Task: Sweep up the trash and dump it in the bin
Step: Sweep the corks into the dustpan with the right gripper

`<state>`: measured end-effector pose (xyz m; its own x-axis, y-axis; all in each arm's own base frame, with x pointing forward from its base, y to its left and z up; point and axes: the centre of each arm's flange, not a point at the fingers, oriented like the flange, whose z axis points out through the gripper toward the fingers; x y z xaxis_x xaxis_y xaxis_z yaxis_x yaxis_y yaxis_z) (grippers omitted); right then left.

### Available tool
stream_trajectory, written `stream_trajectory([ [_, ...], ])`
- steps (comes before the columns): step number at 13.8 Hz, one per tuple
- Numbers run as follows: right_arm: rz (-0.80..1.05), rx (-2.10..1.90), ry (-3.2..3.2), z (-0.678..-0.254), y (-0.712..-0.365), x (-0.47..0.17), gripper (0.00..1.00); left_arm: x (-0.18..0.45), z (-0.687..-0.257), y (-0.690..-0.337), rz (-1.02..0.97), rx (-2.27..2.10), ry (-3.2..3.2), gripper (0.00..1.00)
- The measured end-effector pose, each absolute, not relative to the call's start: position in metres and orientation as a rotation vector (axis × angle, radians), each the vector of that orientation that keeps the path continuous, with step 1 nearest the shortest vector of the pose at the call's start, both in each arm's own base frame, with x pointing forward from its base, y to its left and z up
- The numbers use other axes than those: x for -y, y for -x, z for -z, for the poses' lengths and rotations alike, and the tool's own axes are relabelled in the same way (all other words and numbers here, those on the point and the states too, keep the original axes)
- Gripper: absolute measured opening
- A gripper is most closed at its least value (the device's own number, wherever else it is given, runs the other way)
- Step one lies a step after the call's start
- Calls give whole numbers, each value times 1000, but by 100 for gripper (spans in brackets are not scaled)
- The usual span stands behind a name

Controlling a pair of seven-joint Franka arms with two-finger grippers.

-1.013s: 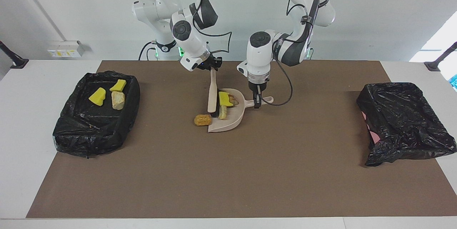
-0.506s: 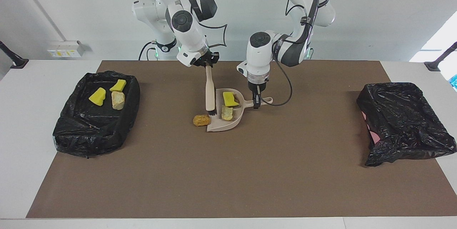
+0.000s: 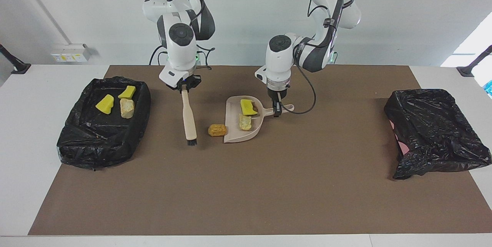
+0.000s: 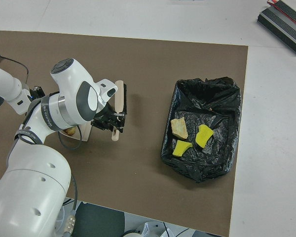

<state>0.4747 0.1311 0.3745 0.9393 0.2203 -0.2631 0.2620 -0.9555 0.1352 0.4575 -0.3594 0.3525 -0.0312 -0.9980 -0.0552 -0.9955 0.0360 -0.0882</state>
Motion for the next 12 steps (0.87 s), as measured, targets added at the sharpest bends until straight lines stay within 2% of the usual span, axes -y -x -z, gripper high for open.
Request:
stream_trajectory([
  [3, 503, -395, -3038, -357, -461, -168, 27, 358, -353, -455, 5, -2124, 2178, 32],
  [7, 567, -424, -3186, -372, -433, -233, 27, 359, -353, -445, -69, -2066, 2230, 32],
  [12, 532, -303, -3124, -403, -429, -218, 27, 349, -353, -453, -67, -2069, 2230, 32],
])
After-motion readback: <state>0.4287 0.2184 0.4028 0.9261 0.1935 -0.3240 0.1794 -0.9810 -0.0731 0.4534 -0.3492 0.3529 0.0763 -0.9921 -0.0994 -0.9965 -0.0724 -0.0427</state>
